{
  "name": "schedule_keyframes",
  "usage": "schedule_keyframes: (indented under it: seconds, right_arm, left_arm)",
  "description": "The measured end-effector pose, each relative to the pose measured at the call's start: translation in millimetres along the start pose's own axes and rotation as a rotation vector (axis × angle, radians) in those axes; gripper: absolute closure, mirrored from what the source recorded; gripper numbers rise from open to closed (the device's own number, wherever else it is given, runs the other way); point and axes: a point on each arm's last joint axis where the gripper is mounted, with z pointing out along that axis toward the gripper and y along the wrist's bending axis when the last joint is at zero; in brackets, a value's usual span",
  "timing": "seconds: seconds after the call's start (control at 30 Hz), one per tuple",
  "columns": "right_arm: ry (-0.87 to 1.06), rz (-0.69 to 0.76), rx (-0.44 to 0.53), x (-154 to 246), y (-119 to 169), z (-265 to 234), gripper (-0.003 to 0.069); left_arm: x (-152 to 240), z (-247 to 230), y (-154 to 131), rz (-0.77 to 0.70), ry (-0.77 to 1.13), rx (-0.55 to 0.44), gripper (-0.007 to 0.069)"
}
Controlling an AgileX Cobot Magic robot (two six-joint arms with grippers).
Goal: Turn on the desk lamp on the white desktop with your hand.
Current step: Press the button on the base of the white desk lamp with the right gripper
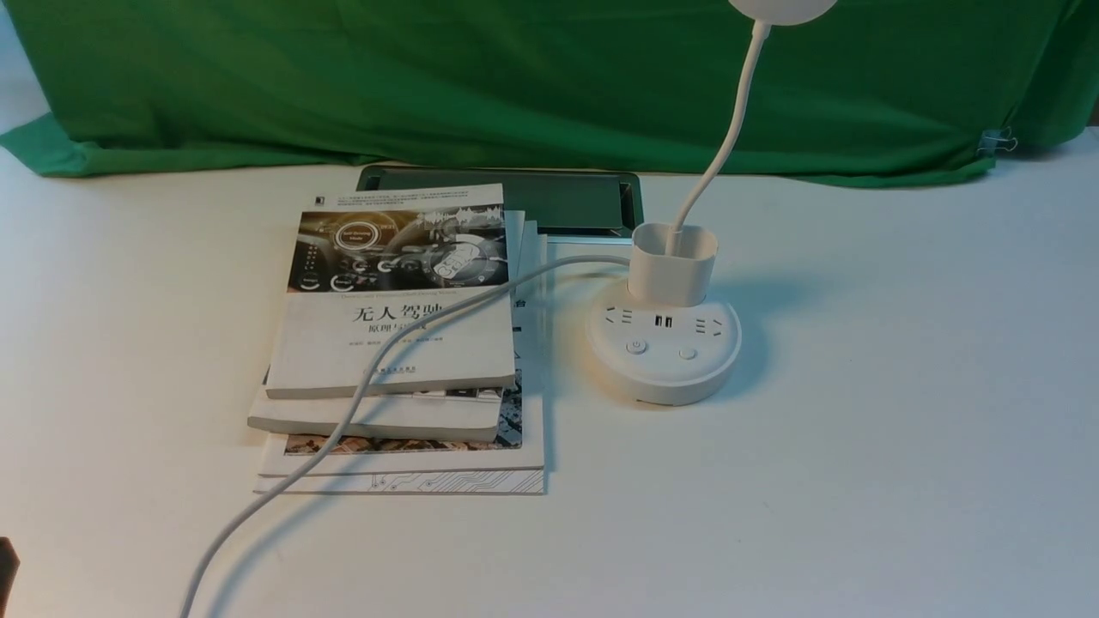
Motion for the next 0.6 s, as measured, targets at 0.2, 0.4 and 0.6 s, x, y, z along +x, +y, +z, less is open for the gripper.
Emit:
schedule_keyframes:
  seconds: [0.2, 0.4, 0.6]
  right_arm:
    - [0.322, -0.303, -0.04, -60.7, 16.9, 39.3, 0.0631]
    - [0.521, -0.372, -0.185, -86.0, 39.9, 78.9, 0.0631]
    - [0.741, -0.516, -0.445, -68.1, 87.4, 120.3, 0.0631]
  left_arm:
    - [0.0, 0.0, 0.0, 0.0, 0.0, 0.0, 0.0604]
    - [0.0, 0.0, 0.0, 0.0, 0.0, 0.0, 0.0604]
    - [0.0, 0.0, 0.0, 0.0, 0.0, 0.0, 0.0604]
